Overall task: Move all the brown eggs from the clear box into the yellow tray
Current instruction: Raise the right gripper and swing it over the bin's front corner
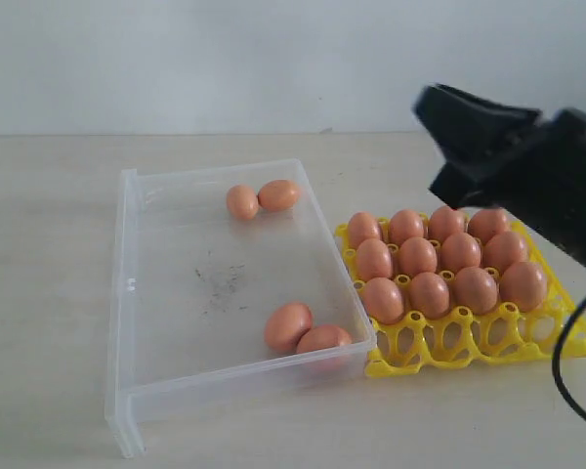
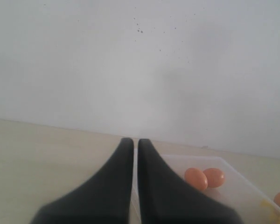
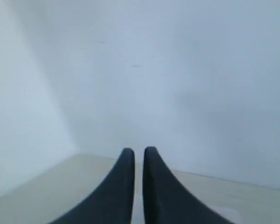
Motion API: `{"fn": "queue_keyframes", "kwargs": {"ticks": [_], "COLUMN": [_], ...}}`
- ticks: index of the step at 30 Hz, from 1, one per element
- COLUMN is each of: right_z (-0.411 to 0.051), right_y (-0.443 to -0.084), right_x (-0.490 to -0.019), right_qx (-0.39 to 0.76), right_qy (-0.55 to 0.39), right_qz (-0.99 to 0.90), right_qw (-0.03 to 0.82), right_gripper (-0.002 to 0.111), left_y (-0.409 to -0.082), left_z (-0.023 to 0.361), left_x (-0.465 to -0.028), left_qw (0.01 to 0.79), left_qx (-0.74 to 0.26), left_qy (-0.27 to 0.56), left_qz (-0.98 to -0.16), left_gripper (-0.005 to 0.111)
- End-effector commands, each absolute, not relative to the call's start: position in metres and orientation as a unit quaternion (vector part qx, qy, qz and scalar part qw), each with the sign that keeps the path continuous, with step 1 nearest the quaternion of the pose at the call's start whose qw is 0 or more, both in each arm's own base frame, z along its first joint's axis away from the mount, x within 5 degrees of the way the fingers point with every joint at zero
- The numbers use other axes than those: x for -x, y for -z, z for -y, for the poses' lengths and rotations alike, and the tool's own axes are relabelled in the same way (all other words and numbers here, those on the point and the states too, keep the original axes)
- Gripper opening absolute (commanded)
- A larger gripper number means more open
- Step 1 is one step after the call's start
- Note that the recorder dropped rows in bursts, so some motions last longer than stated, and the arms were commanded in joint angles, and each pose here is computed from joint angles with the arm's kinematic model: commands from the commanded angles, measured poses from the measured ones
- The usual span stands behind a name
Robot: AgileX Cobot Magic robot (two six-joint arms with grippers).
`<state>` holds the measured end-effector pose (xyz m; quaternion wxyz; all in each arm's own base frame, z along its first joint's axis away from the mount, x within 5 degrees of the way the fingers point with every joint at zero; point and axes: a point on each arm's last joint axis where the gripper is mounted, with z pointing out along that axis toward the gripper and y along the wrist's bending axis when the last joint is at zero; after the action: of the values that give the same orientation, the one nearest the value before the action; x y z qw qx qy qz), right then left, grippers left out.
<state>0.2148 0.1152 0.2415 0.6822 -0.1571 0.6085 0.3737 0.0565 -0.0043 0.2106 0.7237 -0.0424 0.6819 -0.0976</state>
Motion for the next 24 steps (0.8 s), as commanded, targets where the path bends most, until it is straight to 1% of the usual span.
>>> {"fn": "queue_keyframes", "kwargs": {"ticks": [1, 2, 3, 5, 6, 7, 8, 10, 11, 12, 14, 16, 18, 21, 22, 24], "right_z": [-0.165, -0.184, -0.197, -0.218, -0.224, -0.23, -0.232, -0.241, -0.244, -0.245, -0.246, -0.246, -0.248, -0.253, -0.255, -0.259], "right_y": [-0.261, -0.26, -0.257, -0.246, -0.237, -0.221, -0.215, -0.201, -0.2, -0.2, -0.202, -0.207, -0.211, -0.215, -0.216, -0.219], "right_x": [-0.232, -0.235, -0.233, -0.23, -0.231, -0.239, -0.242, -0.241, -0.239, -0.238, -0.236, -0.233, -0.233, -0.233, -0.232, -0.23], "right_qx": [0.338, 0.357, 0.384, 0.407, 0.407, 0.336, 0.309, 0.353, 0.395, 0.423, 0.504, 0.588, 0.639, 0.697, 0.723, 0.76], "right_qy": [-0.353, -0.337, -0.367, -0.394, -0.385, -0.352, -0.334, -0.296, -0.281, -0.27, -0.244, -0.209, -0.151, -0.002, 0.075, 0.182], "right_qz": [-0.748, -0.786, -0.772, -0.764, -0.772, -0.823, -0.84, -0.833, -0.814, -0.8, -0.75, -0.682, -0.633, -0.563, -0.521, -0.447], "right_qw": [0.449, 0.375, 0.349, 0.308, 0.3, 0.292, 0.295, 0.308, 0.319, 0.328, 0.352, 0.381, 0.41, 0.444, 0.447, 0.435], "right_gripper": [0.001, 0.002, 0.006, 0.021, 0.031, 0.037, 0.036, 0.024, 0.014, 0.008, 0.001, 0.0, 0.0, 0.0, 0.0, 0.0], "left_y": [-0.213, -0.213, -0.213, -0.213, -0.213, -0.213, -0.213, -0.213, -0.213, -0.213, -0.213, -0.213, -0.213, -0.213, -0.213, -0.213], "left_z": [0.004, 0.004, 0.004, 0.004, 0.004, 0.004, 0.004, 0.004, 0.004, 0.004, 0.004, 0.004, 0.004, 0.004, 0.004, 0.004], "left_x": [-0.056, -0.056, -0.056, -0.056, -0.056, -0.056, -0.056, -0.056, -0.056, -0.056, -0.056, -0.056, -0.056, -0.056, -0.056, -0.056], "left_qw": [0.73, 0.73, 0.73, 0.73, 0.73, 0.73, 0.73, 0.73, 0.73, 0.73, 0.73, 0.73, 0.73, 0.73, 0.73, 0.73], "left_qx": [0.049, 0.049, 0.049, 0.049, 0.049, 0.049, 0.049, 0.049, 0.049, 0.049, 0.049, 0.049, 0.049, 0.049, 0.049, 0.049], "left_qy": [0.105, 0.105, 0.105, 0.105, 0.105, 0.105, 0.105, 0.105, 0.105, 0.105, 0.105, 0.105, 0.105, 0.105, 0.105, 0.105], "left_qz": [-0.674, -0.674, -0.674, -0.674, -0.674, -0.674, -0.674, -0.674, -0.674, -0.674, -0.674, -0.674, -0.674, -0.674, -0.674, -0.674], "left_gripper": [0.004, 0.004, 0.004, 0.004, 0.004, 0.004, 0.004, 0.004, 0.004, 0.004, 0.004, 0.004, 0.004, 0.004, 0.004, 0.004]}}
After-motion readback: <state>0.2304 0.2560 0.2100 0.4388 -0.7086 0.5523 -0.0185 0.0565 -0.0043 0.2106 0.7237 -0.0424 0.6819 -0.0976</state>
